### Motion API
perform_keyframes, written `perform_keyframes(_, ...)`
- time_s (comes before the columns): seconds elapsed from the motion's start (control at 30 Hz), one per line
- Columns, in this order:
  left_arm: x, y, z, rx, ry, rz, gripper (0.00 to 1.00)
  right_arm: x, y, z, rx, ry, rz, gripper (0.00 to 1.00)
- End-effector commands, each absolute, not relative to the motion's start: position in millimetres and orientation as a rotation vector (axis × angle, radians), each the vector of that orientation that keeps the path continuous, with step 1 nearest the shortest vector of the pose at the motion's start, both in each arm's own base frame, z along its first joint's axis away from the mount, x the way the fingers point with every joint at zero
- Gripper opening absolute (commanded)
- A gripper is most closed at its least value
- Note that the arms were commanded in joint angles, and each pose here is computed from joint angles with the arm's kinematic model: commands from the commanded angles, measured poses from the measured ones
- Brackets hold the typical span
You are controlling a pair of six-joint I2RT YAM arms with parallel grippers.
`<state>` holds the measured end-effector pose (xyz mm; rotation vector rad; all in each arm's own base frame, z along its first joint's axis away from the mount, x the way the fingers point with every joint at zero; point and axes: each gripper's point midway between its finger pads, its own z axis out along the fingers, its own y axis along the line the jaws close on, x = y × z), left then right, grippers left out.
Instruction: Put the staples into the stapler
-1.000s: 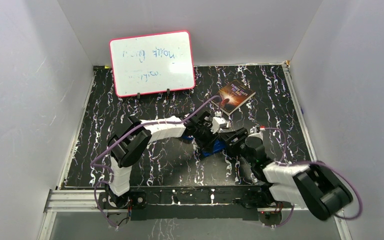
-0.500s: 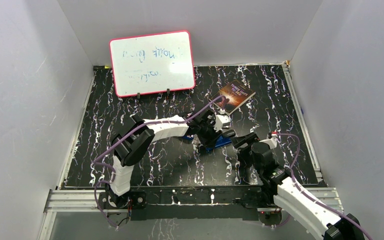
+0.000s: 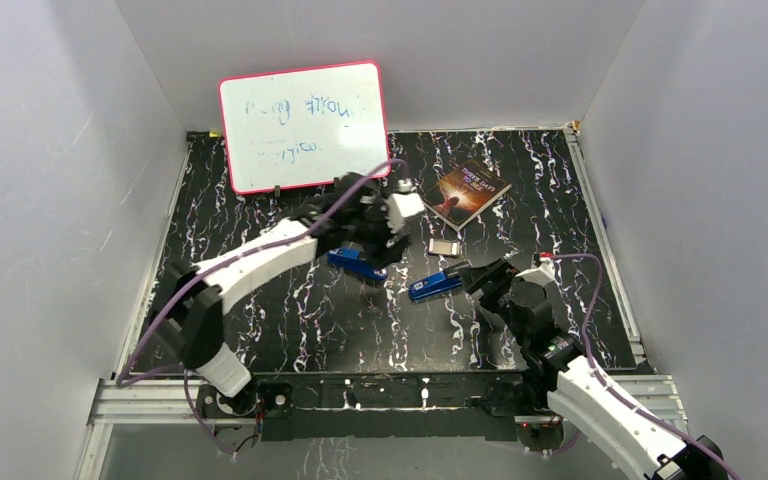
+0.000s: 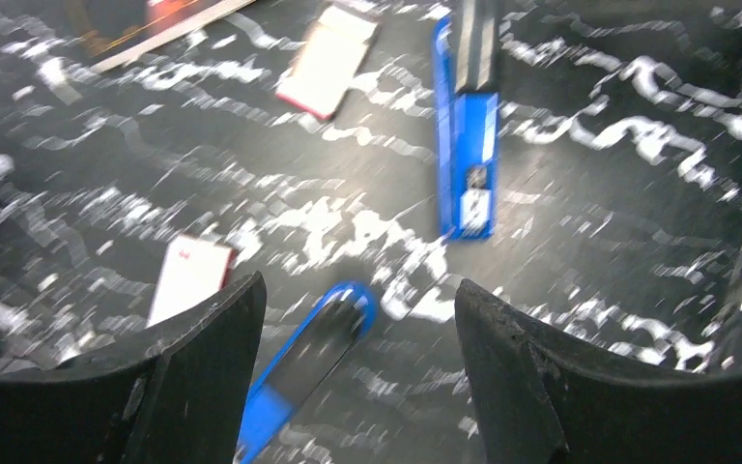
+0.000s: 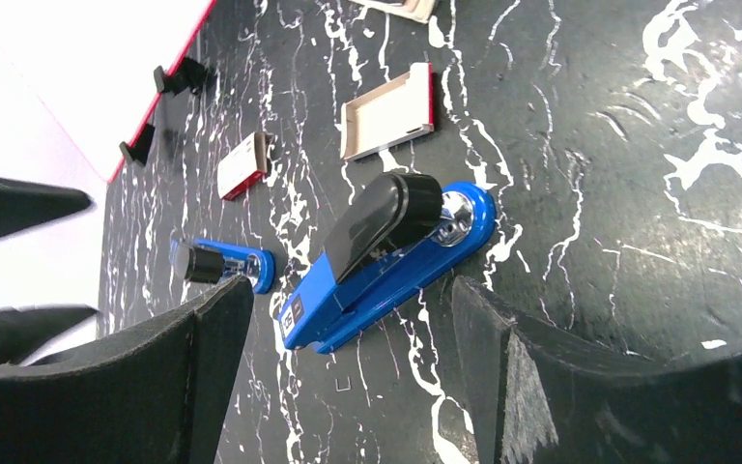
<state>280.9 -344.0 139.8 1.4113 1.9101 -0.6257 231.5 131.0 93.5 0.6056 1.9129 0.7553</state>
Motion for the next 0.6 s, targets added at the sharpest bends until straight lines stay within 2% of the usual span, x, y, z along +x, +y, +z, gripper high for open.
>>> perform_keyframes(0.0,288.2,-272.6,138.4,1.485,1.826,-0.552,0.69,238.8,148.9,132.5,0.438,1.820,0.837,0.84)
perform_keyframes(0.27,285.7,-228.5,91.3,1.645,1.820,-0.556,0.58,234.1,168.0,130.8,0.321,1.875,0.893,0.84)
perform_keyframes(0.5,309.4,-218.5,61.2,1.697,1.802,-0.491,0.55,231.1,171.3,132.0,0.298,1.880,0.914,0.84)
perform_keyframes(0.57,318.8,-217.8,54.0,1.707,1.808,-0.459,0.51,230.7,170.3,132.4,0.299,1.876,0.913,0.84)
